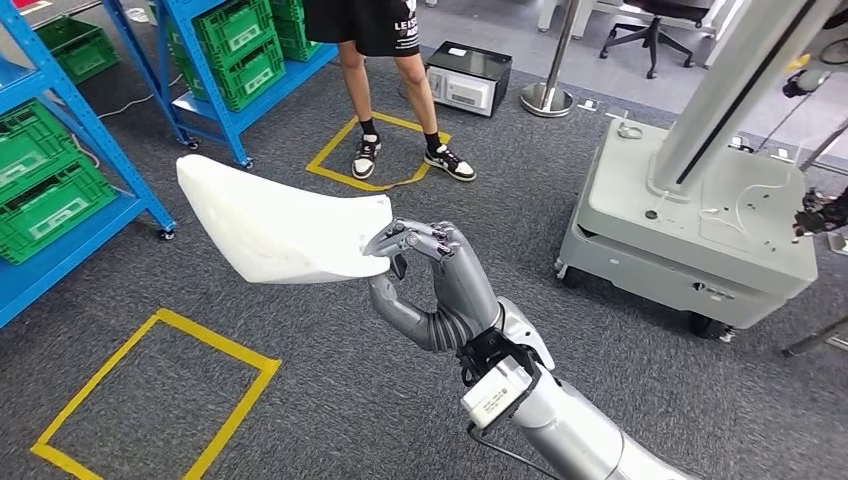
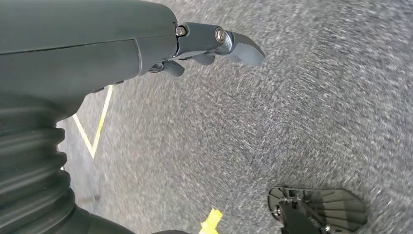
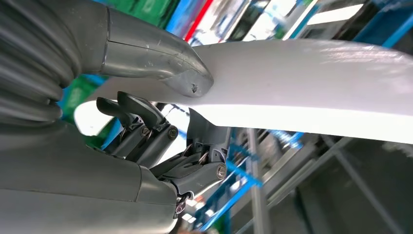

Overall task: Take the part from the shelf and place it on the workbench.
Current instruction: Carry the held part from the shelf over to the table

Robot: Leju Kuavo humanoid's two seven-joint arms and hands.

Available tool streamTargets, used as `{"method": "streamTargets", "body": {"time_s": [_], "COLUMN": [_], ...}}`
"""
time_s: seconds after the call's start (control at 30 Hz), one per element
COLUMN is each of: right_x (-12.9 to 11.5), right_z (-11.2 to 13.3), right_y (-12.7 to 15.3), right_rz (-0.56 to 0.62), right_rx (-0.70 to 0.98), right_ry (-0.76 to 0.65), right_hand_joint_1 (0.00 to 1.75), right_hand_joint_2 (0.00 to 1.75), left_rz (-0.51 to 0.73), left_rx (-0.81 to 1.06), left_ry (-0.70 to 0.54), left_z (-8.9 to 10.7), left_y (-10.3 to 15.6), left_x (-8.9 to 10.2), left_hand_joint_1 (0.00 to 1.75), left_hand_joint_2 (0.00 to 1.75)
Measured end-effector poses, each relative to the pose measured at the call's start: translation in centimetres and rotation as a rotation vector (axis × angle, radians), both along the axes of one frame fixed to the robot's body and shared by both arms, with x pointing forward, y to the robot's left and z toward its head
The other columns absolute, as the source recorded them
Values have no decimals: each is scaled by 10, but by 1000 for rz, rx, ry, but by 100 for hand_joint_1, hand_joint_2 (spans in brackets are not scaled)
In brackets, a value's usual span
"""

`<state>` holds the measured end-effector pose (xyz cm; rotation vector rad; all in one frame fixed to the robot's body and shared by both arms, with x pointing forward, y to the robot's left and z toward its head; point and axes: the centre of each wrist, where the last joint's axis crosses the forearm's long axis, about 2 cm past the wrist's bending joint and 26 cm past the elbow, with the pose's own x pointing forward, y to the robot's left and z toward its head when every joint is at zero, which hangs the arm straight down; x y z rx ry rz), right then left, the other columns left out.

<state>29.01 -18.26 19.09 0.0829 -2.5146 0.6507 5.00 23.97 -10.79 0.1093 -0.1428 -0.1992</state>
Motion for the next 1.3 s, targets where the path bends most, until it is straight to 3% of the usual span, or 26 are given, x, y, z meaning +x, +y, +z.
{"method": "streamTargets", "body": {"time_s": [0.37,0.6,1.3], "right_x": [-26,-43,-27], "right_z": [-7,-17,-6], "right_y": [-26,-30,-38], "right_rz": [-135,-143,-155], "right_rx": [5,-38,-49], "right_ry": [-18,-12,-56], "right_hand_joint_1": [175,175,175], "right_hand_joint_2": [175,175,175], "left_rz": [-68,-46,-29], "left_rx": [-28,-49,-66], "left_ry": [-75,-80,-120], "left_z": [0,0,2], "left_y": [1,4,14], "left_x": [3,3,23], "left_hand_joint_1": [0,0,0], "left_hand_joint_2": [175,175,175]}}
